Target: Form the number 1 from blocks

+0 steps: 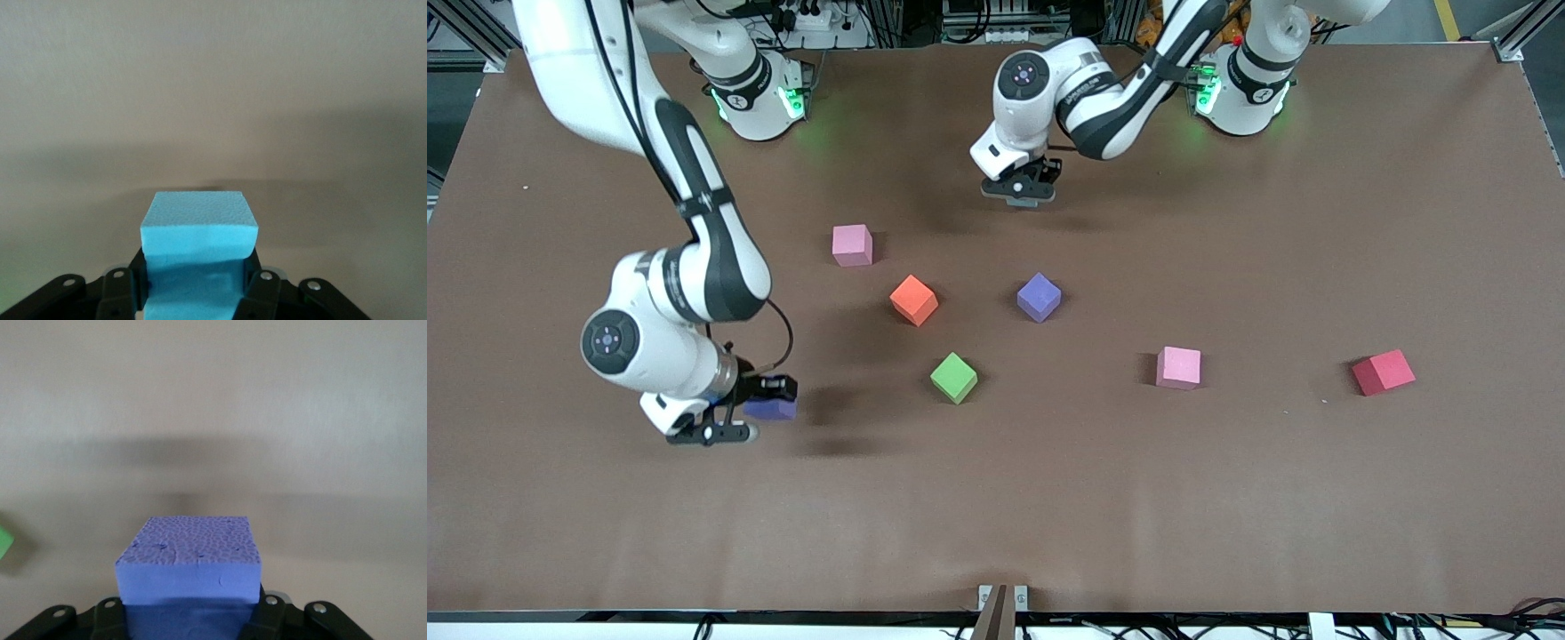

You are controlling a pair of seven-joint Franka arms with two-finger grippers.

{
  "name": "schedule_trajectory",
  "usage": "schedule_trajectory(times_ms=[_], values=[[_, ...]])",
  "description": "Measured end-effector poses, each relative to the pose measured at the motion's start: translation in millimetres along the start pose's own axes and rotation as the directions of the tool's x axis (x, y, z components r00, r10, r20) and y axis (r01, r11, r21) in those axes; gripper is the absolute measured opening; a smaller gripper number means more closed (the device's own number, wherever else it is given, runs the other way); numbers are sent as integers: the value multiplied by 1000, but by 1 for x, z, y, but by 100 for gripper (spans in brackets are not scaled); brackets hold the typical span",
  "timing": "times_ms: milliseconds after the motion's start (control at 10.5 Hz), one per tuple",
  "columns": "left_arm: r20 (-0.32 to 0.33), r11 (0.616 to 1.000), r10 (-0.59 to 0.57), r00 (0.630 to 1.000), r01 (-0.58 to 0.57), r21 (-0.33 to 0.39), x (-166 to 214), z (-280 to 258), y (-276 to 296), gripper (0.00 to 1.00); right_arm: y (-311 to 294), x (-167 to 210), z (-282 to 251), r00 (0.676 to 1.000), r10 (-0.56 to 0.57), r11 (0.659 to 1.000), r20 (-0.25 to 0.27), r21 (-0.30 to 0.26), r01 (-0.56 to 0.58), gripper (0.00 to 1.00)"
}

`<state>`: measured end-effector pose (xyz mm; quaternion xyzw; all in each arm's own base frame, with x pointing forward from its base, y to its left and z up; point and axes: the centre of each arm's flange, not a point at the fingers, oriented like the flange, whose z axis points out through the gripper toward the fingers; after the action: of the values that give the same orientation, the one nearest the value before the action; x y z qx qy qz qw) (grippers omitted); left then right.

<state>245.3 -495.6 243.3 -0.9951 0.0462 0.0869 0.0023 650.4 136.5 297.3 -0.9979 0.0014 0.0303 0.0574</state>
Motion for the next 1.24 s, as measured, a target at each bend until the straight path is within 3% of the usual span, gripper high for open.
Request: schedule_trajectory(times_ms=[382,572,763,1049,1240], values=[[29,998,-59,998,59,-5,3,16,19,55,-25,-78,1,992,92,996,89,-6,-92,59],[6,999,-34,999,34,5,15,23,24,55,-37,-117,7,986,97,995,138,-14,-96,59],[-12,1000,-13,1000,13,21,21,29,26,55,-57,-149,17,974,63,998,216,-37,-57,59],[-6,1000,-26,1000,26,9,30,33,33,56,-81,-173,22,944,62,998,324,-4,-64,59],[-4,999,-35,999,35,9,34,33,34,77,-92,-184,30,932,59,998,357,12,-68,59]])
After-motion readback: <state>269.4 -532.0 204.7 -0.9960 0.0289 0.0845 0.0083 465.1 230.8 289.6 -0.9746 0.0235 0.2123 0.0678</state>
